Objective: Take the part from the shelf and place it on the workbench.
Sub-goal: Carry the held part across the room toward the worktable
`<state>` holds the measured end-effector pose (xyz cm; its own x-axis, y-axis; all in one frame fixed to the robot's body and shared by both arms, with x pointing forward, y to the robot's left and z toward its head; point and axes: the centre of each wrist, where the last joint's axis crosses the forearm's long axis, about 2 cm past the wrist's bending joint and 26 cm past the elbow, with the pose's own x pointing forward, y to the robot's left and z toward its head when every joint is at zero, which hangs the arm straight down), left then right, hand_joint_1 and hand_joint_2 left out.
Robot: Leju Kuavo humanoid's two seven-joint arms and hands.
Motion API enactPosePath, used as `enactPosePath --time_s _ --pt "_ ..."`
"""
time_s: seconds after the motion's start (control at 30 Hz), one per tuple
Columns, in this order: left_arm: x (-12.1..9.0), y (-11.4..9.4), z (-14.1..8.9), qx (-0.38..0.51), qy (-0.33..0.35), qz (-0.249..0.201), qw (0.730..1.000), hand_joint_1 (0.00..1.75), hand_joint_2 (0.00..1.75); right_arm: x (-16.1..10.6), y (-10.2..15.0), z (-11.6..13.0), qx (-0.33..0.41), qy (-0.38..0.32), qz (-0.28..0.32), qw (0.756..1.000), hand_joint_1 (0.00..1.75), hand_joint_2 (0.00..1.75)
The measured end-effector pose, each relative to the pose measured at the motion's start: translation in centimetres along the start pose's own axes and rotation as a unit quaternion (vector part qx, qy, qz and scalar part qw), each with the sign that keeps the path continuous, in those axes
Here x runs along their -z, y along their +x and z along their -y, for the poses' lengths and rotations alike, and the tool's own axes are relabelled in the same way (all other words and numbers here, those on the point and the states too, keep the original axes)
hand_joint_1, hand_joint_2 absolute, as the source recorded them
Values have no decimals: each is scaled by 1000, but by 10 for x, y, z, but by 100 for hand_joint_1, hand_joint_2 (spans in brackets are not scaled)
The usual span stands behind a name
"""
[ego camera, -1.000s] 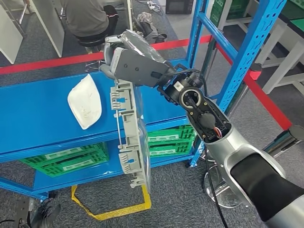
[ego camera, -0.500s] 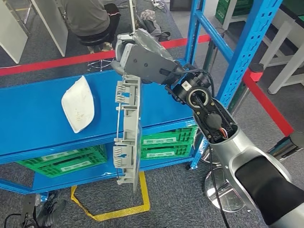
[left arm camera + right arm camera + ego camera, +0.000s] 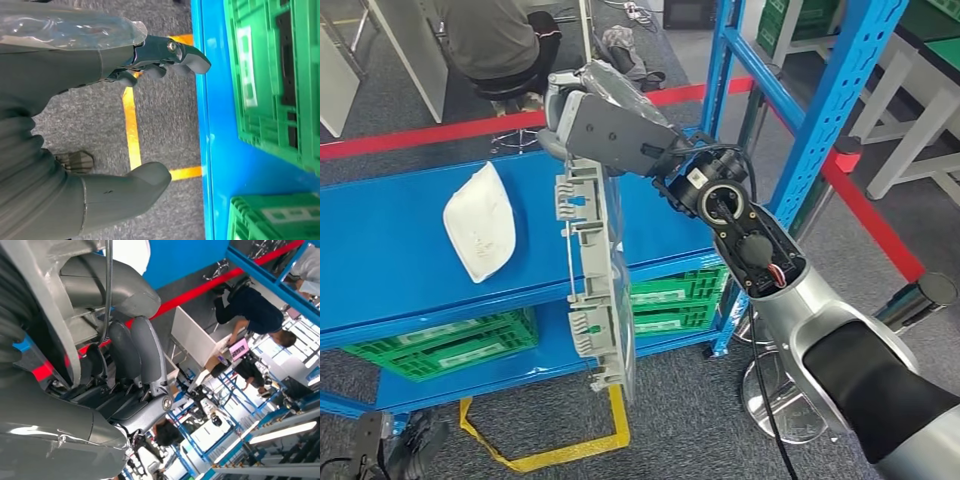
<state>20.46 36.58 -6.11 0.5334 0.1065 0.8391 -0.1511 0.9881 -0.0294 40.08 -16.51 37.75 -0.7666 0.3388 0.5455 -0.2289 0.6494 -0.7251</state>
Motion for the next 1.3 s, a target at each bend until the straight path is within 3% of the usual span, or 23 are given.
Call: enactPosePath --time_s 1.3 --pt "0 0 1 3 -2 -5 1000 0 175 -1 -4 1 -1 0 3 1000 175 175"
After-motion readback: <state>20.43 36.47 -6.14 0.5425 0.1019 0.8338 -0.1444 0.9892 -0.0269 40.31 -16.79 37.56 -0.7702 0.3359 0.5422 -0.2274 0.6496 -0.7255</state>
